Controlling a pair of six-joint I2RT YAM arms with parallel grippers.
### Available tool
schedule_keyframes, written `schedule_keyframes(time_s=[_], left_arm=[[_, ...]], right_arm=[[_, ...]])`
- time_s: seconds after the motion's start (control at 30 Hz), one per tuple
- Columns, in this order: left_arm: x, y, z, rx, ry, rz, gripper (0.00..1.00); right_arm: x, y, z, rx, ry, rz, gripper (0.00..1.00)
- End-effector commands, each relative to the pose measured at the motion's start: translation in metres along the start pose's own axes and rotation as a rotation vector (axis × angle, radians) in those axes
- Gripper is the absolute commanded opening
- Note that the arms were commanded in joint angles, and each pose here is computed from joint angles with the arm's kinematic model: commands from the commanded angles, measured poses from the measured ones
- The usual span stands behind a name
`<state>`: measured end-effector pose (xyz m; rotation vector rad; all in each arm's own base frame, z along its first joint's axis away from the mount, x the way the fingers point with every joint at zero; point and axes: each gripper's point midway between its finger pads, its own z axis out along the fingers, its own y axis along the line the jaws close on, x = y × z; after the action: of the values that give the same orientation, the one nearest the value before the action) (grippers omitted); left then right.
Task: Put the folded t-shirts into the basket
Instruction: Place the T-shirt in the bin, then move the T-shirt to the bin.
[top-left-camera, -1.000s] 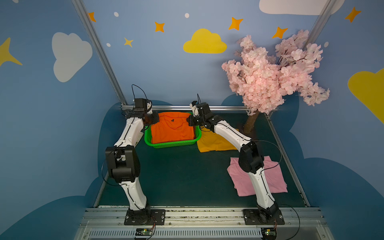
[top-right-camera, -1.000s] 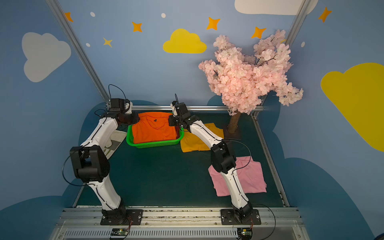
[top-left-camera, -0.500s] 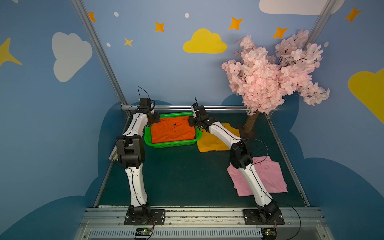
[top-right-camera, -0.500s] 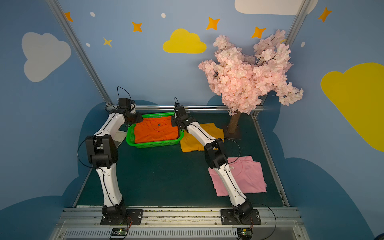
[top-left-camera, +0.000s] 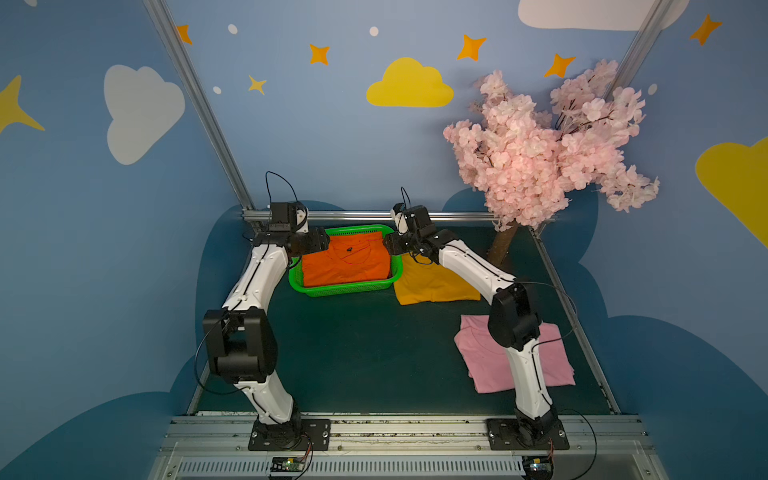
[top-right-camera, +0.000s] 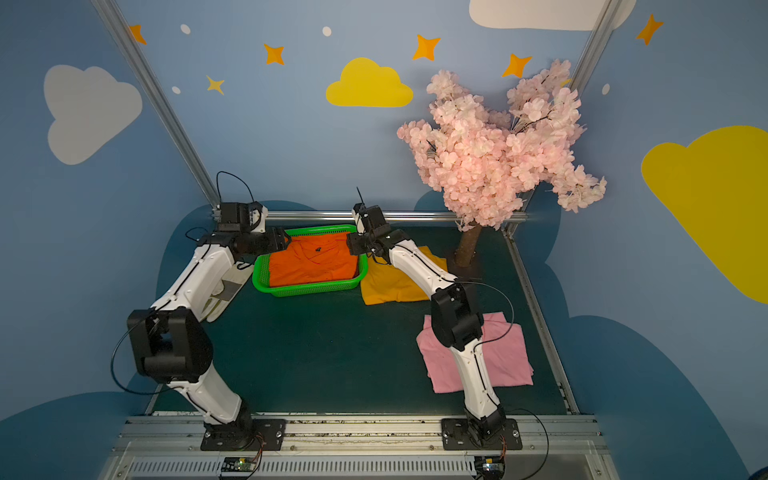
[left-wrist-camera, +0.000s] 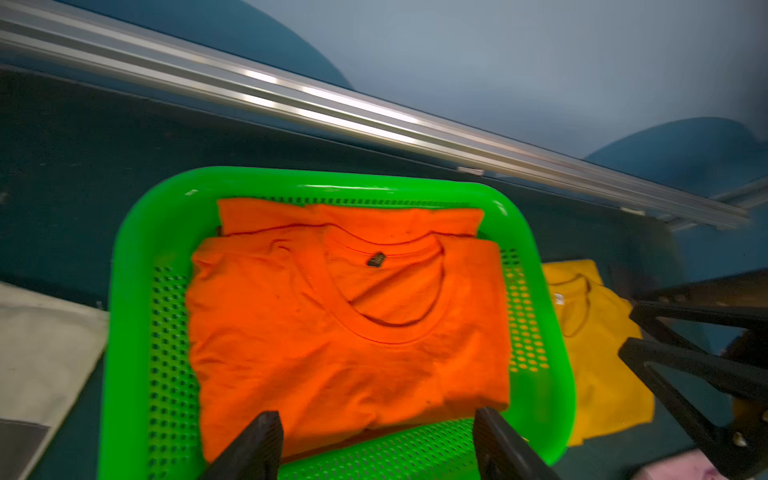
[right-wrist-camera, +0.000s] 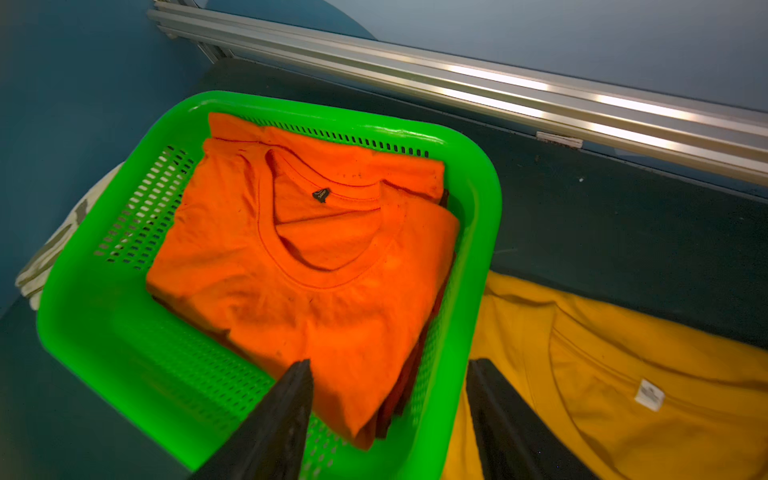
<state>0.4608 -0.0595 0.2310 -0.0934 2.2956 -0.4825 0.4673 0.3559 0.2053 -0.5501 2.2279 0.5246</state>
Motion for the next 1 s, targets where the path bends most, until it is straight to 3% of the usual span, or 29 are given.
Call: schedule_keyframes(time_s=[0.0,0.17,0.33,0.5,0.8,0.97], left_arm=[[0.017,-0.047,-0.006,0.161,-0.028,0.031,0.79],[0.073,-0.089,-0.011,0.235,0.015,0.098,0.80],[0.127,-0.110,-0.013,0.275,0.075,0.147,0.80],[0.166,-0.110,-0.011,0.258,0.126,0.176,0.80],[0.184,-0.109,-0.015,0.254,0.129,0.176,0.80],[0.201,-0.090,-0.016,0.195,0.151,0.162,0.80]], right_arm=[[0.050,-0.022,-0.038,0.062,0.146,0.015,0.67],[0.148,-0.056,-0.098,0.231,0.383,0.034,0.71],[0.234,-0.080,-0.149,0.329,0.497,0.125,0.77],[0.306,-0.080,-0.164,0.309,0.569,0.293,0.82],[0.360,-0.050,-0.141,0.186,0.585,0.466,0.79],[0.339,0.014,-0.113,0.033,0.446,0.512,0.76]])
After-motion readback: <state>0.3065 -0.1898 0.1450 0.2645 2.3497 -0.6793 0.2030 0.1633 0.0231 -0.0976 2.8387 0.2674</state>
